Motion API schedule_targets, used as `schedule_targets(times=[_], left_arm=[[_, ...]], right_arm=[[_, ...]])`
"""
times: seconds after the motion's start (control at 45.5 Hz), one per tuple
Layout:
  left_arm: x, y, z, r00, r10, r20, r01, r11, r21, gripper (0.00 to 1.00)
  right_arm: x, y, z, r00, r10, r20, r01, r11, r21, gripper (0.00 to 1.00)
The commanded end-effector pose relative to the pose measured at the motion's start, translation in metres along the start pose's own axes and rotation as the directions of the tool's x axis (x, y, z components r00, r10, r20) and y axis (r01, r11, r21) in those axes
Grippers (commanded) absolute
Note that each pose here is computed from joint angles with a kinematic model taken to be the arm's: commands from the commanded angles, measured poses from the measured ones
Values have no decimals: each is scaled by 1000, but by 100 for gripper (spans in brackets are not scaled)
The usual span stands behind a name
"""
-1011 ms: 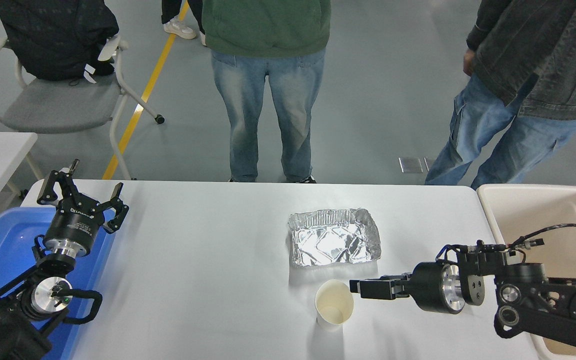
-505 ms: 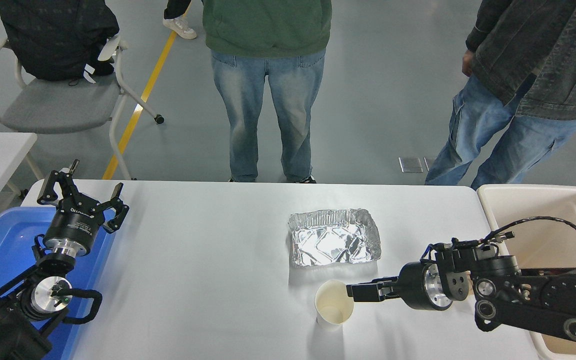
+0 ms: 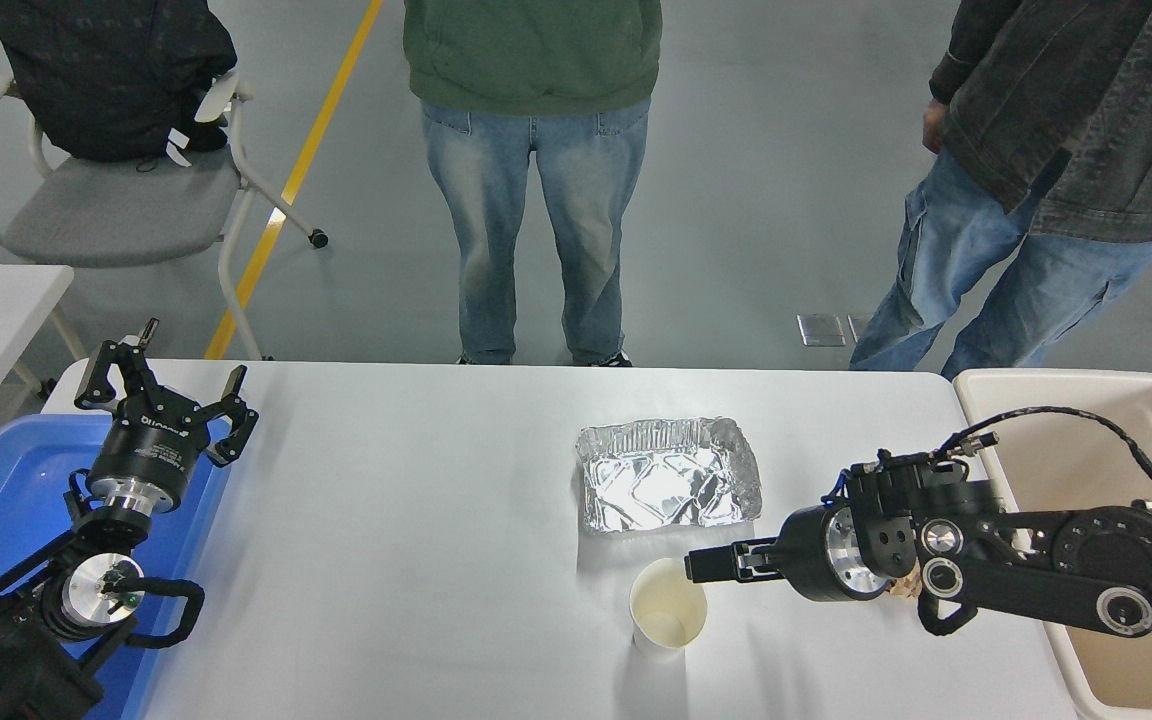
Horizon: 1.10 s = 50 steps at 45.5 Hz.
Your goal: Clean the table surface
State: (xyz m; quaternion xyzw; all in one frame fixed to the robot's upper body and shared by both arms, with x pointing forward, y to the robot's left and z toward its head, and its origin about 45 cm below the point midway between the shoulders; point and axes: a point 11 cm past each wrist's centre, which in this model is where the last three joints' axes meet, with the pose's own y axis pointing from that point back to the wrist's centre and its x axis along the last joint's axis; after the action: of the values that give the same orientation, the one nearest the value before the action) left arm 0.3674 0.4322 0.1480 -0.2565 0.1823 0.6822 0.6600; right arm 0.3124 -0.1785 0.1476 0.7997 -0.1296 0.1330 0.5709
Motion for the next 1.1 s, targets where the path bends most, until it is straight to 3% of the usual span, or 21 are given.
schedule_targets(times=[0.0, 0.615, 1.077], left_arm=[[0, 0, 0, 1000, 0, 0, 0, 1000, 0, 99], [0, 0, 0, 1000, 0, 0, 0, 1000, 0, 99], [0, 0, 0, 1000, 0, 0, 0, 1000, 0, 99]], right_arm=[[-8, 0, -2, 996, -63, 63, 68, 995, -77, 100], [-15, 7, -22, 988, -157, 5, 157, 987, -10, 100], [-8, -5, -26, 992, -125, 27, 124, 992, 39, 100]])
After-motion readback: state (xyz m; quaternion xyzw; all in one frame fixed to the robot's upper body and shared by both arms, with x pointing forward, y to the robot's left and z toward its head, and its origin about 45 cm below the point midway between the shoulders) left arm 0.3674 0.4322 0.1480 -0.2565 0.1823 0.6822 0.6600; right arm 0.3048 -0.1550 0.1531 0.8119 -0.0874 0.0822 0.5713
